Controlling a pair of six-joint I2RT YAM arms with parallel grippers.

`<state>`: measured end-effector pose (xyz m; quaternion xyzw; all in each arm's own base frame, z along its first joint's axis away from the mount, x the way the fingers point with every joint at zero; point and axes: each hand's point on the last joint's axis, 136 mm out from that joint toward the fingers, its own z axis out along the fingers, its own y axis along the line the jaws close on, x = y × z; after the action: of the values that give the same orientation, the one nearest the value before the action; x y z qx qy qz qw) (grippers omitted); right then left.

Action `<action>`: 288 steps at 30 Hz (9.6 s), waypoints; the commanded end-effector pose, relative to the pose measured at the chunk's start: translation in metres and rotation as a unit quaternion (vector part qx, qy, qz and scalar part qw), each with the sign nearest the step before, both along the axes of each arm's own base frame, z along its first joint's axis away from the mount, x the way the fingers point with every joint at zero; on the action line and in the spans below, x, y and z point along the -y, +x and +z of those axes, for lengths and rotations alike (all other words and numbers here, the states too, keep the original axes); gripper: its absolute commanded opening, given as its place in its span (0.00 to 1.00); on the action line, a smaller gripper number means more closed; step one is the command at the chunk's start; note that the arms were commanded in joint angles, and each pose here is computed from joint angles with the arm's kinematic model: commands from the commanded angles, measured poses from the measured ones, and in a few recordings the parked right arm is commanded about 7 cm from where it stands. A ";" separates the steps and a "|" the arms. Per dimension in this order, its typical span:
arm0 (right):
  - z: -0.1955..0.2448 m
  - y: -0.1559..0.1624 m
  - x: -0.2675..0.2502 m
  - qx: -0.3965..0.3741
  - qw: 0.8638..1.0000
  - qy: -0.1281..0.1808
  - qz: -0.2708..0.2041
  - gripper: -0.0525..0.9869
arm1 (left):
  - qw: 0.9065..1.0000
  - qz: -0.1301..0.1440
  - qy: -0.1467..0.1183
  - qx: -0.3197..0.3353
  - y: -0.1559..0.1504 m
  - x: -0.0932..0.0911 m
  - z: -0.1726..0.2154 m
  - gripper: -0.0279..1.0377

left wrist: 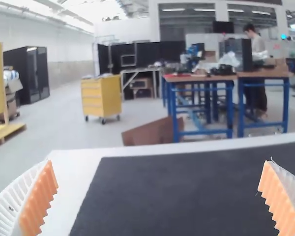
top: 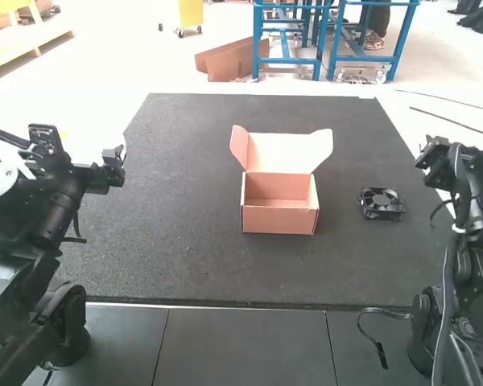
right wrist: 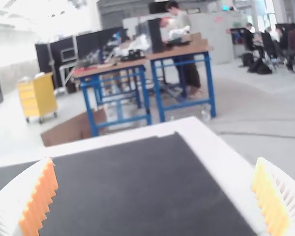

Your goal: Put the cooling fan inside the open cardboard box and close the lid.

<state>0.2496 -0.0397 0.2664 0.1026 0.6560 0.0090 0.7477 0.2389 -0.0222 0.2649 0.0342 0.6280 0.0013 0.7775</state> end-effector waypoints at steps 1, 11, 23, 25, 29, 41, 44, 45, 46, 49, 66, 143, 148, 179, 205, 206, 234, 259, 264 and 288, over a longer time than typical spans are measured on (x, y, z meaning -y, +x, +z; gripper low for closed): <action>0.021 0.009 0.003 -0.009 1.000 0.006 -0.001 0.93 | 1.000 -0.008 -0.001 0.001 0.005 0.004 0.025 0.94; 0.052 0.030 0.016 -0.121 0.992 0.002 -0.025 0.92 | 0.996 0.004 -0.006 -0.093 0.042 0.005 0.061 0.94; 0.074 0.050 0.009 -0.206 0.978 0.040 -0.001 0.91 | 0.983 0.032 -0.030 -0.179 0.052 -0.002 0.066 0.93; 0.054 0.054 0.014 -0.256 0.965 0.048 -0.014 0.92 | 0.982 0.027 -0.028 -0.183 0.053 0.001 0.062 0.93; 0.022 0.058 0.018 -0.338 0.939 0.056 -0.018 0.92 | 0.980 -0.008 -0.023 -0.196 0.054 0.015 0.053 0.93; -0.043 0.060 0.026 -0.485 0.874 -0.003 -0.007 0.92 | 0.955 -0.130 0.017 -0.265 0.043 0.087 0.007 0.92; -0.055 0.063 0.036 -0.501 0.865 -0.021 -0.014 0.92 | 0.944 -0.172 0.030 -0.281 0.032 0.111 -0.001 0.92; -0.061 0.062 0.037 -0.510 0.860 -0.026 -0.011 0.92 | 0.941 -0.183 0.031 -0.283 0.029 0.117 -0.001 0.92; -0.065 0.062 0.039 -0.517 0.856 -0.032 -0.008 0.92 | 0.937 -0.196 0.032 -0.286 0.025 0.123 -0.003 0.92; -0.080 0.061 0.044 -0.538 0.842 -0.044 -0.002 0.92 | 0.931 -0.214 0.036 -0.294 0.019 0.130 -0.005 0.92; -0.158 0.089 0.048 -0.609 0.791 -0.048 0.033 0.92 | 0.915 -0.258 0.050 -0.307 0.002 0.150 -0.012 0.92; -0.277 0.121 0.047 -0.711 0.701 0.041 0.044 0.18 | 0.915 -0.254 0.049 -0.309 0.003 0.147 -0.007 0.92; -0.280 0.125 0.038 -0.705 0.704 0.067 0.047 0.03 | 0.914 -0.253 0.050 -0.312 0.003 0.147 -0.008 0.92; -0.035 0.065 -0.098 -0.523 0.815 0.189 0.163 0.03 | 0.914 -0.236 0.052 -0.327 0.008 0.140 -0.032 0.92; -0.090 0.056 -0.218 -0.592 0.758 0.132 0.239 0.03 | 0.913 -0.242 0.069 -0.322 -0.003 0.135 -0.025 0.92; -0.093 0.057 -0.223 -0.594 0.756 0.131 0.241 0.03 | 0.913 -0.242 0.071 -0.321 -0.003 0.135 -0.024 0.92; -0.173 0.098 -0.252 -0.633 0.740 0.091 0.207 0.03 | 0.920 -0.247 0.074 -0.296 -0.009 0.131 0.003 0.92; -0.136 0.089 -0.280 -0.642 0.693 0.096 0.313 0.91 | 0.940 -0.212 0.051 -0.262 0.016 0.125 0.037 0.92; -0.083 0.094 -0.262 -0.581 0.736 0.040 0.345 0.91 | 0.938 -0.190 0.049 -0.286 0.039 0.125 0.033 0.92; -0.044 0.117 -0.156 -0.379 0.903 -0.070 0.190 0.92 | 0.930 -0.074 0.015 -0.359 0.131 0.090 -0.035 0.93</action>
<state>0.3650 0.1262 0.2150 -0.0915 0.9012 0.0796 0.4162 0.3616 -0.1164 0.2191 0.1053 0.8683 -0.0615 0.4809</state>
